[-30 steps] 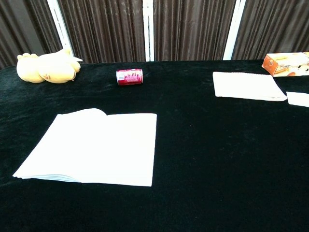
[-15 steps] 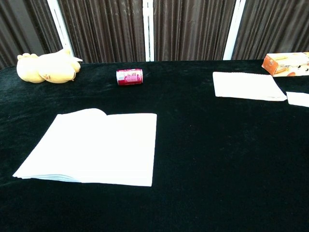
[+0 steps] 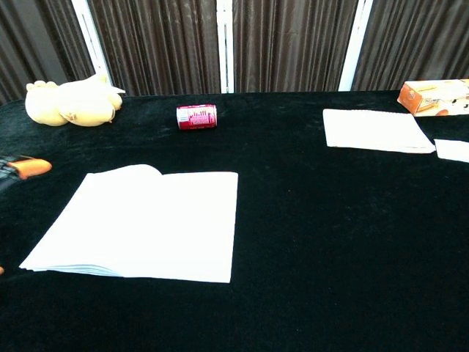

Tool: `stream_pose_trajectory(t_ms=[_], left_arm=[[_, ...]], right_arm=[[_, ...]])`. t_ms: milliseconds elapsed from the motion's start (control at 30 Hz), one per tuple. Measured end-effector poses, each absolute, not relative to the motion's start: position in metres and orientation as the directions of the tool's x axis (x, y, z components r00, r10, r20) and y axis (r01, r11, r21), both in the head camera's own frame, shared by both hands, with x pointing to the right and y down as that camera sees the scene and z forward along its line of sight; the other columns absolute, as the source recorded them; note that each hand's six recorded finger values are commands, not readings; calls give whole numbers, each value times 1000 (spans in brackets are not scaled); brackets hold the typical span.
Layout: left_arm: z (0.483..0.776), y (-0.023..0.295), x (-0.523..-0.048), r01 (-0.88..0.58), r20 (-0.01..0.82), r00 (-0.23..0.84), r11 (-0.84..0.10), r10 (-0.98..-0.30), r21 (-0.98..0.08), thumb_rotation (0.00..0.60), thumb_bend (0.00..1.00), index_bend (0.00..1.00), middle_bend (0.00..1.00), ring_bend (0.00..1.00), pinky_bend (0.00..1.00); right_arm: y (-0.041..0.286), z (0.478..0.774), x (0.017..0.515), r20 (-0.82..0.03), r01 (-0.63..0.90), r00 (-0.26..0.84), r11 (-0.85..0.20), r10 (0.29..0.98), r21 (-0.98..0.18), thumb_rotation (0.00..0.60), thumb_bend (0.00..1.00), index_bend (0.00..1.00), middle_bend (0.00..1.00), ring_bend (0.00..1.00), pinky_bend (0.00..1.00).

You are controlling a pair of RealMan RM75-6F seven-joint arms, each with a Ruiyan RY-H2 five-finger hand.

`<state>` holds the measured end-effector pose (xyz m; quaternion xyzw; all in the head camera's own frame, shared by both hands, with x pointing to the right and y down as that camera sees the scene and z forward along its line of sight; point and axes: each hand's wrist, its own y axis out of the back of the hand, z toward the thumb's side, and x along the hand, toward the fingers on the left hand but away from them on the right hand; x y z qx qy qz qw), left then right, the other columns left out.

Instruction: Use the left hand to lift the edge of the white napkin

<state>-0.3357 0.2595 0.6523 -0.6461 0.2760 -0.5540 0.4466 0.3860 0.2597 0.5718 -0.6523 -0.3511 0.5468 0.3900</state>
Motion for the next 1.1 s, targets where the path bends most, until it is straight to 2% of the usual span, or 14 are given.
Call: stream_pose_trajectory(t_ms=[400,867,1100], left_arm=[[686,255,-309,168,515,243,-488,-822,-857,600,168,0,0,0,0],[700,248,-302,191,517,231,-482,-825,-855,600,188,0,0,0,0],[709,248,-298,196,519,232,-483,-823,-853,600,366,0,0,0,0]], right_arm=[[259,572,387,-442,36,153,-452,884,-891,600,45,0,0,0,0],[260,573,386,-446,34,158,-456,881,-889,600,45,0,0,0,0],[262,574,385,-451,29,161,-461,878,-887,600,45,0,0,0,0]])
